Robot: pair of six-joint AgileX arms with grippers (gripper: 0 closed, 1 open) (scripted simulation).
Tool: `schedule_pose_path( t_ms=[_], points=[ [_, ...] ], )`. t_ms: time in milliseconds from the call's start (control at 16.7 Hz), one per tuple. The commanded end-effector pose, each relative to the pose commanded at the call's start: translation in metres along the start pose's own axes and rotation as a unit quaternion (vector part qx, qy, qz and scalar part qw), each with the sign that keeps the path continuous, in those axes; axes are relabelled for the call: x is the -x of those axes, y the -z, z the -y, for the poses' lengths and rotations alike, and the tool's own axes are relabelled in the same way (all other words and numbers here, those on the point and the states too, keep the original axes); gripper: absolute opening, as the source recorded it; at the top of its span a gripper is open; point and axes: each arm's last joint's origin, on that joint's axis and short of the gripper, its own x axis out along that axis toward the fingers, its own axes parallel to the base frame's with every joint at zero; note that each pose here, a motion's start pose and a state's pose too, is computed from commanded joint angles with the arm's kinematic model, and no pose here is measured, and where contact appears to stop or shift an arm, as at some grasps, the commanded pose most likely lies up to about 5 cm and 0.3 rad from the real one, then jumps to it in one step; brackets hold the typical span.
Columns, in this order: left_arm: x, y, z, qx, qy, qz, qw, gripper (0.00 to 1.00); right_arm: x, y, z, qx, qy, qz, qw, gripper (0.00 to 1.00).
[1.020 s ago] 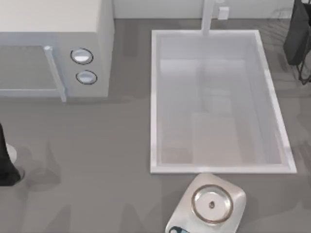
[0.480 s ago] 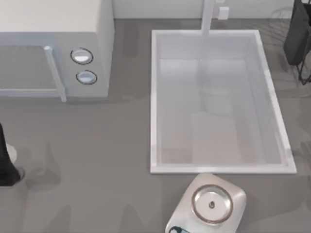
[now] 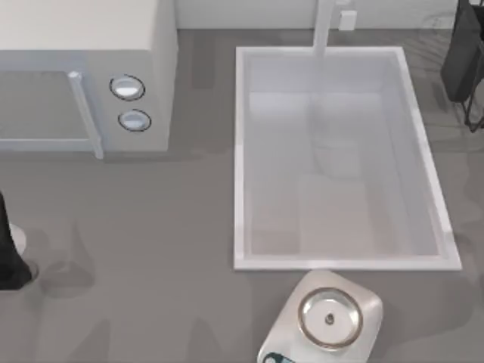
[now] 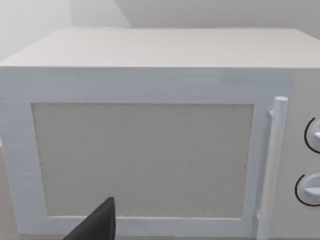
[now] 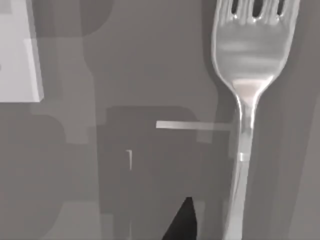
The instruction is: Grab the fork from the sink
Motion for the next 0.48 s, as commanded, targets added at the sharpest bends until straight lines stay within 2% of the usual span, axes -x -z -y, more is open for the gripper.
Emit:
schedule_pose_path(
  t_ms=[120, 480],
  points=[
    [0.0, 0.0, 0.0, 0.0, 0.0, 0.0, 1.0, 1.0, 0.0, 0.0, 0.0, 0.0, 0.0, 0.0, 1.0, 0.98],
    [0.0, 0.0, 0.0, 0.0, 0.0, 0.0, 1.0, 1.0, 0.0, 0.0, 0.0, 0.0, 0.0, 0.0, 1.0, 1.0]
  ],
)
